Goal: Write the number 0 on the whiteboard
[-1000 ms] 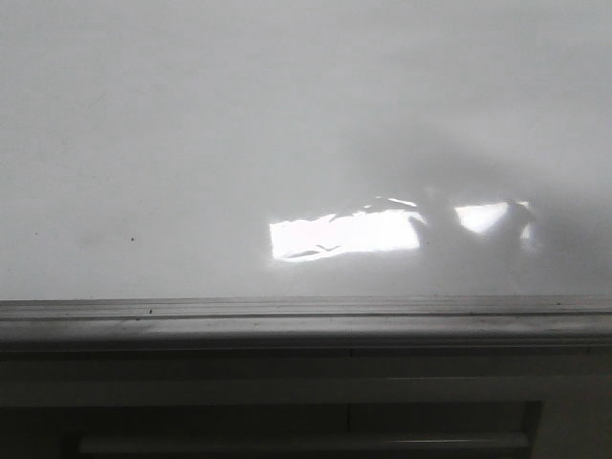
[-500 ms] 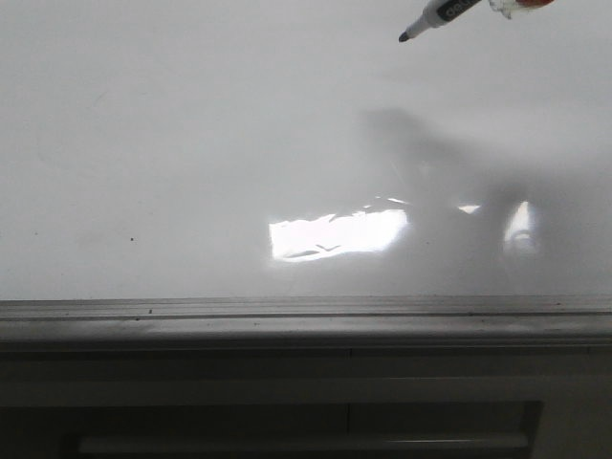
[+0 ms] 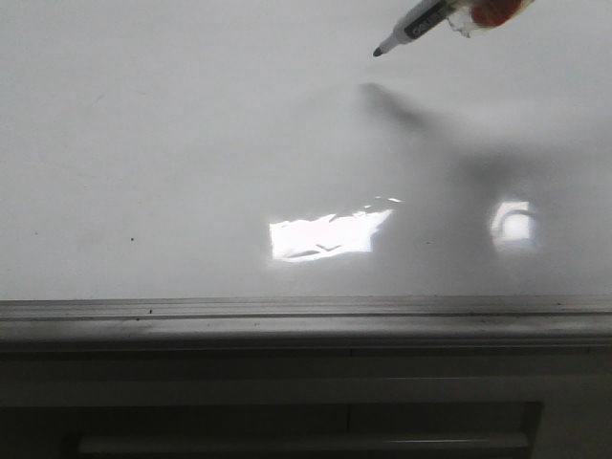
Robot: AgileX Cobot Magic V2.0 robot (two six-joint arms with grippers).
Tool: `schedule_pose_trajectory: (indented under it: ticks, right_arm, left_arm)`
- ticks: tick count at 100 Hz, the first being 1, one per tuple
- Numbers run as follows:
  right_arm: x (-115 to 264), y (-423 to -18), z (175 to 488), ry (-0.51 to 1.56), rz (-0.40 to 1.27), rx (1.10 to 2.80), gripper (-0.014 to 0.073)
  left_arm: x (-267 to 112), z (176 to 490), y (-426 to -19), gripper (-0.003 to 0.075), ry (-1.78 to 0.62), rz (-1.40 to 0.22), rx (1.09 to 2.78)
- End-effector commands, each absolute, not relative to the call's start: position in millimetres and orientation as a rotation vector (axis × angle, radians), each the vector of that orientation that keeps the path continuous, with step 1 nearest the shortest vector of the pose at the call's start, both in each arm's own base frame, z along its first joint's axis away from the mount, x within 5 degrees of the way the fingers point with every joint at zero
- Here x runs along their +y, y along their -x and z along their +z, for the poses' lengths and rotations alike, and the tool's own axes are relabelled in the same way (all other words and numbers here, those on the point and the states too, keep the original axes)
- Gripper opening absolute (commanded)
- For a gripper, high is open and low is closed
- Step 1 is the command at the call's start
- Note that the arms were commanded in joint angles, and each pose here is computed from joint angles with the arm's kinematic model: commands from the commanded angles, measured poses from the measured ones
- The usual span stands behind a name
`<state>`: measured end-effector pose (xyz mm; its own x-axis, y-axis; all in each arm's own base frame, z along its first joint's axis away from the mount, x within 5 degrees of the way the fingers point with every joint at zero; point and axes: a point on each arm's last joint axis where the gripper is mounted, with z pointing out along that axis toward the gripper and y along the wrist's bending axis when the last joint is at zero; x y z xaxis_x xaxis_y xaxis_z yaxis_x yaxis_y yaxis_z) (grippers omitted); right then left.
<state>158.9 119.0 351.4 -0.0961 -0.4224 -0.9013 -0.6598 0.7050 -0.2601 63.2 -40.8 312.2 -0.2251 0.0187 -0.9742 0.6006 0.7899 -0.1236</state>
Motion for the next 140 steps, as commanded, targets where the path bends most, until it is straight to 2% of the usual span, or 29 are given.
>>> schedule_pose_trajectory:
  ticks: [1, 38, 62, 106, 125, 140]
  right_arm:
    - [121, -164, 368, 0.836, 0.226, 1.610, -0.0047]
    - [127, -173, 357, 0.879, 0.194, 1.643, -0.0047]
    - [133, -182, 339, 0.940, 0.179, 1.759, -0.0047]
    - [134, -167, 321, 1.088, 0.175, 1.939, -0.0047]
    - [126, -160, 324, 1.051, 0.165, 1.993, -0.0047]
    - [114, -157, 329, 0.996, 0.090, 2.016, -0.0047]
  left_arm:
    - [-43, 325, -63, -0.0020, -0.499, -0.601, 1.660]
    - [-43, 324, -62, -0.0020, -0.497, -0.608, 1.668]
    - [-43, 324, -62, -0.0020, -0.497, -0.608, 1.668]
    - [-44, 324, -62, -0.0020, -0.495, -0.614, 1.673]
    - [-44, 323, -62, -0.0020, -0.490, -0.628, 1.684]
    - [-44, 323, -62, -0.0020, -0.490, -0.628, 1.684]
